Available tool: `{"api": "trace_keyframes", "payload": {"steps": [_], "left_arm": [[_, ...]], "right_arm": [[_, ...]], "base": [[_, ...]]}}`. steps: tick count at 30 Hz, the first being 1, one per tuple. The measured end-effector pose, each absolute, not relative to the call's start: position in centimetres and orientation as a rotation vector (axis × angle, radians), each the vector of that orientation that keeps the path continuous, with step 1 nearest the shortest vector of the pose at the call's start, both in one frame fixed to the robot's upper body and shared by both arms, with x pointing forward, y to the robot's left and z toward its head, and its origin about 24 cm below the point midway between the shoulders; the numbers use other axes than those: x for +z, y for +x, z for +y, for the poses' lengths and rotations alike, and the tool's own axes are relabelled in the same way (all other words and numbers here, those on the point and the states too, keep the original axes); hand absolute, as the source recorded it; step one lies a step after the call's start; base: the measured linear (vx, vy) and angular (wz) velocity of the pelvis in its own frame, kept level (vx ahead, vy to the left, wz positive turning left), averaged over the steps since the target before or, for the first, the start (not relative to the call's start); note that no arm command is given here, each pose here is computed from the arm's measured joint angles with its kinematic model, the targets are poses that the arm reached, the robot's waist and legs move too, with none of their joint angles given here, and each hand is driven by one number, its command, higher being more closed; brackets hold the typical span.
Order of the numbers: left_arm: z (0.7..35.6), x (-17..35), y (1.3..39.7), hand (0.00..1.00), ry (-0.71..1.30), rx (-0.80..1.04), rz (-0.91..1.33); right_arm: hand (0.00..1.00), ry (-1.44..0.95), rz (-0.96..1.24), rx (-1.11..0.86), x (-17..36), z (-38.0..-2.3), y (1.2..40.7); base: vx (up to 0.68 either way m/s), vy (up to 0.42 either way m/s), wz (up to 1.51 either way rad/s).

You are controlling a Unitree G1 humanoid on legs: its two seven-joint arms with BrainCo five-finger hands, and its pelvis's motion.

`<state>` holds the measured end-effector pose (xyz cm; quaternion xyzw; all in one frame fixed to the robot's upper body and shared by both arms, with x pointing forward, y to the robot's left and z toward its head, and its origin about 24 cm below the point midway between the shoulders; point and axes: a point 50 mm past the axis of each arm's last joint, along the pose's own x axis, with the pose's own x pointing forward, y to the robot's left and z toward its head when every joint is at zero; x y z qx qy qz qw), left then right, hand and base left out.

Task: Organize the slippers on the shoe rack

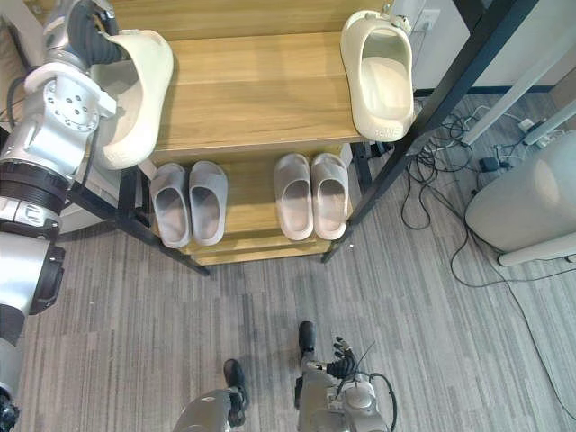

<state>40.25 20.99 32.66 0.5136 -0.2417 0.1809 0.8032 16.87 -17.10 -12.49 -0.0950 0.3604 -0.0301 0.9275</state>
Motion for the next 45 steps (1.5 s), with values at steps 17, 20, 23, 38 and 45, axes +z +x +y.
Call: {"api": "trace_keyframes", "payload": {"steps": [17, 20, 23, 38, 45], "left_arm": [[16.1, 32.1, 40.6, 1.0, 0.985, 0.336, -0.626], [14.8, 32.0, 40.7, 1.0, 0.956, 0.309, -0.637], [13.4, 32.1, 40.7, 1.0, 0.92, 0.29, -0.659], [7.1, 35.5, 39.1, 0.0, 0.807, 0.182, -0.818], [6.1, 35.6, 38.9, 0.0, 0.792, 0.16, -0.828]], "right_arm": [[0.0, -0.179, 0.736, -0.095, -12.4, -17.2, 17.1], [0.0, -0.161, 0.726, -0.125, -12.3, -17.4, 16.9], [0.0, -0.148, 0.718, -0.161, -12.2, -17.7, 16.5], [0.0, -0.112, 0.674, -0.219, -11.4, -18.1, 16.3], [0.0, -0.108, 0.669, -0.22, -11.3, -17.9, 16.3]], "base": [[-0.01, 0.019, -0.06], [-0.02, 0.029, -0.11], [-0.04, 0.04, -0.15], [0.0, 0.036, -0.07], [0.0, 0.02, 0.0]]}}
